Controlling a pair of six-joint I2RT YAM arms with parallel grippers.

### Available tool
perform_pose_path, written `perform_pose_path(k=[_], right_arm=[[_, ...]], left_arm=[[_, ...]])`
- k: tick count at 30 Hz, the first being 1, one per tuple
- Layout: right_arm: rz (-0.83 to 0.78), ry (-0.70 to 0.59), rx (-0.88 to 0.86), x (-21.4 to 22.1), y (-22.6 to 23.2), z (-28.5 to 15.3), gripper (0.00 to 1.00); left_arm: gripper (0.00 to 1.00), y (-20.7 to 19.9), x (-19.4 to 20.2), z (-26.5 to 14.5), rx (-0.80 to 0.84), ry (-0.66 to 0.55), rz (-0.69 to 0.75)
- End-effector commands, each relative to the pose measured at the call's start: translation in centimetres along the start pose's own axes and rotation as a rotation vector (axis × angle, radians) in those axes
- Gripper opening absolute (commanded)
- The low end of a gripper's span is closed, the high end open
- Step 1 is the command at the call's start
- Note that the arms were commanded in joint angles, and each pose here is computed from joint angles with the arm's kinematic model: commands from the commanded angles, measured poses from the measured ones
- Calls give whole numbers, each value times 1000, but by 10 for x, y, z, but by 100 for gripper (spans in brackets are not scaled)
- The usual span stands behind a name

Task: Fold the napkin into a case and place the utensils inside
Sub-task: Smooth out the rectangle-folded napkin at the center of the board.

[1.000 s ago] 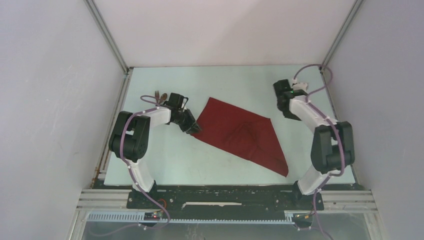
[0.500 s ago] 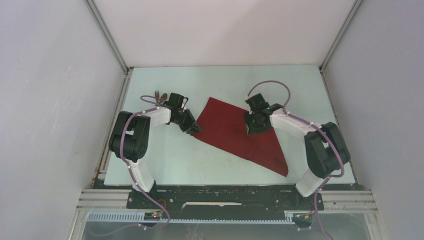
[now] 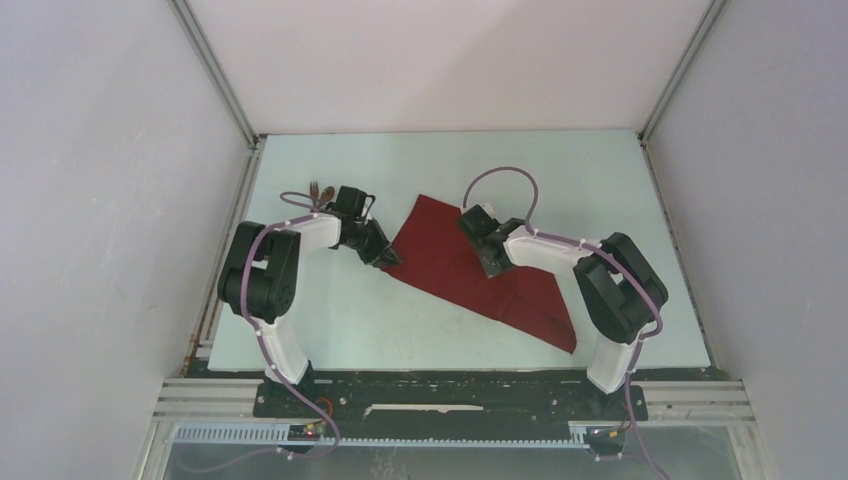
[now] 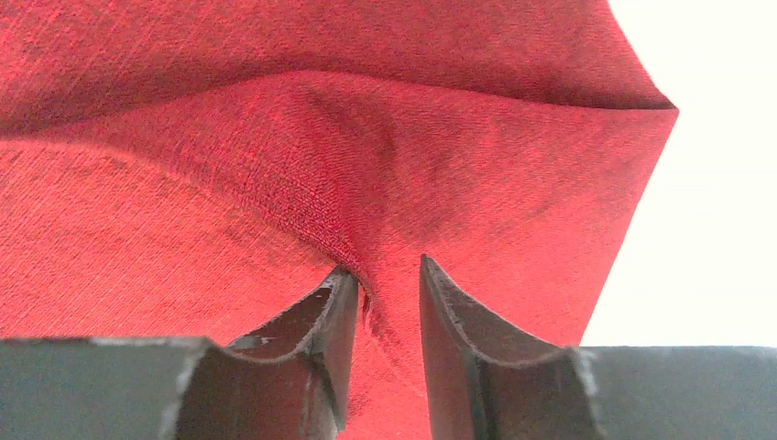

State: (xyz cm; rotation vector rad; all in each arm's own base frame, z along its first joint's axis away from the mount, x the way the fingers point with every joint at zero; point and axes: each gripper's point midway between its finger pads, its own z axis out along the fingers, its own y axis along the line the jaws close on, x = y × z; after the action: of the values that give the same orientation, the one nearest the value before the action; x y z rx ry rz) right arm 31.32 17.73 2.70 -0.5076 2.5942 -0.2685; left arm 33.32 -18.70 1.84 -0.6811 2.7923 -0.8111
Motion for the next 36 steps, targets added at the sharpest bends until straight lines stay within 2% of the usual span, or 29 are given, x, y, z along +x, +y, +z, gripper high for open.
perform_pose_path(k=[1,8,9,17,25,32,34,36], right_arm=[[47,-60,86,-19,-16,-2,35],[125,-87,138,-24,-33,-13,2],[153,-93,147,-24,-40,-16,0],[442,-83,299,-4,-132,-26,0],[566,-112,449,-2,-199,-22,0],[586,-23,529,25,-222,-14,0],[612,15,539,34,-228,-9,11],[649,69,558,38,-237,-13,41]], left_arm=[[23,21,-1,9,-69,0,-25],[19,25,-1,11,-82,5,-41],[19,26,0,11,-84,7,-44],[18,29,1,12,-90,12,-53],[16,31,3,14,-95,20,-59],[15,32,5,14,-98,26,-58],[15,32,4,13,-98,24,-55],[15,31,3,13,-100,19,-51]])
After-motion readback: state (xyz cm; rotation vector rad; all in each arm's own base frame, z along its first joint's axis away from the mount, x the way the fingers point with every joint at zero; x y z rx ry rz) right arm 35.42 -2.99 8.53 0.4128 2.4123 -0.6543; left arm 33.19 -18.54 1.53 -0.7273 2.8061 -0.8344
